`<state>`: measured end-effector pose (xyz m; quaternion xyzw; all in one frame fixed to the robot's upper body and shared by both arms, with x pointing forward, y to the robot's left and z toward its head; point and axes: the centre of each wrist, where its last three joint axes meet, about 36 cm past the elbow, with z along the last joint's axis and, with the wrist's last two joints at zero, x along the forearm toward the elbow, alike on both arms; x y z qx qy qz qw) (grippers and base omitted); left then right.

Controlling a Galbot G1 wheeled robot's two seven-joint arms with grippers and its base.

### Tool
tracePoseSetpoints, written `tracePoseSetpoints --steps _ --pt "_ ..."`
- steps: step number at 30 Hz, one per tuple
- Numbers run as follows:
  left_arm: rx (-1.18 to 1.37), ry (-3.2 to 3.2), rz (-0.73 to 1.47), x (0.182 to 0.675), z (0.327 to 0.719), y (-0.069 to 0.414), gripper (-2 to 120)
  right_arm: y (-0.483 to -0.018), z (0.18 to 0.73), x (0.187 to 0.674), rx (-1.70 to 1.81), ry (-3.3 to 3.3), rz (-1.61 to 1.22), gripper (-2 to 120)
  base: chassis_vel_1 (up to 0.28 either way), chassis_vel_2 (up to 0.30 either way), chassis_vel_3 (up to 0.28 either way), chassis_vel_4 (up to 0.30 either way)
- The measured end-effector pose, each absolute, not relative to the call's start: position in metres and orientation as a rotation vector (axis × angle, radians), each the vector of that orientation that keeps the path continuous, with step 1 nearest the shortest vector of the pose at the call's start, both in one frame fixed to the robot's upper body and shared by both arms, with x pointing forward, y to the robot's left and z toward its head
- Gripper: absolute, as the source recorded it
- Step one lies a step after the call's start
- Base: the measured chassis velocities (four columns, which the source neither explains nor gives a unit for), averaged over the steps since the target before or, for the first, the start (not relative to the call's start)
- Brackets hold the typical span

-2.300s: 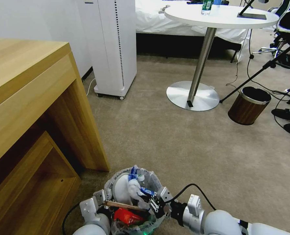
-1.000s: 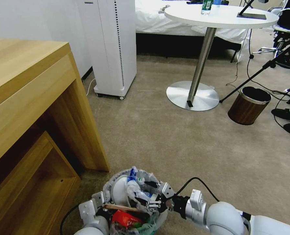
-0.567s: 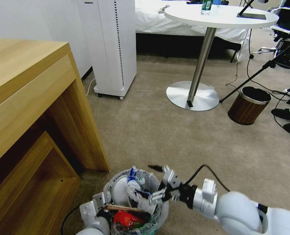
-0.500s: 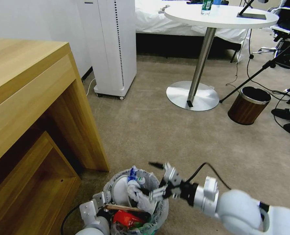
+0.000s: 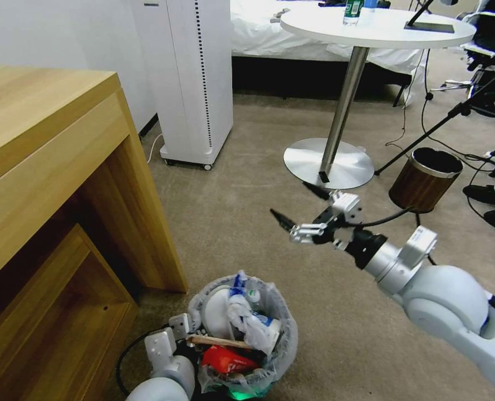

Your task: Pick up the trash bin and place the garbage on the floor into it.

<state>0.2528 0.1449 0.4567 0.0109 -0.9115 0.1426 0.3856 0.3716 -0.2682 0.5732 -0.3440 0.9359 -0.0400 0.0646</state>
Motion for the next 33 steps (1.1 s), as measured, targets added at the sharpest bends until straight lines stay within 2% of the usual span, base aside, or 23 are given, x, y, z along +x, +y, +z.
tracePoseSetpoints --steps 6,23,33 --pt "-0.009 -2.349 0.374 0.27 0.458 0.149 0 -0.277 0.588 0.377 -0.946 2.831 -0.101 100 0.0 0.0 0.0 0.0" --pt "-0.079 -2.369 0.372 0.311 0.454 0.143 0 -0.288 0.586 0.381 -0.842 2.865 -0.09 100 0.0 0.0 0.0 0.0" --pt "-0.084 -2.35 0.349 0.326 0.439 0.132 0 -0.289 0.585 0.385 -0.818 2.866 -0.078 100 0.0 0.0 0.0 0.0"
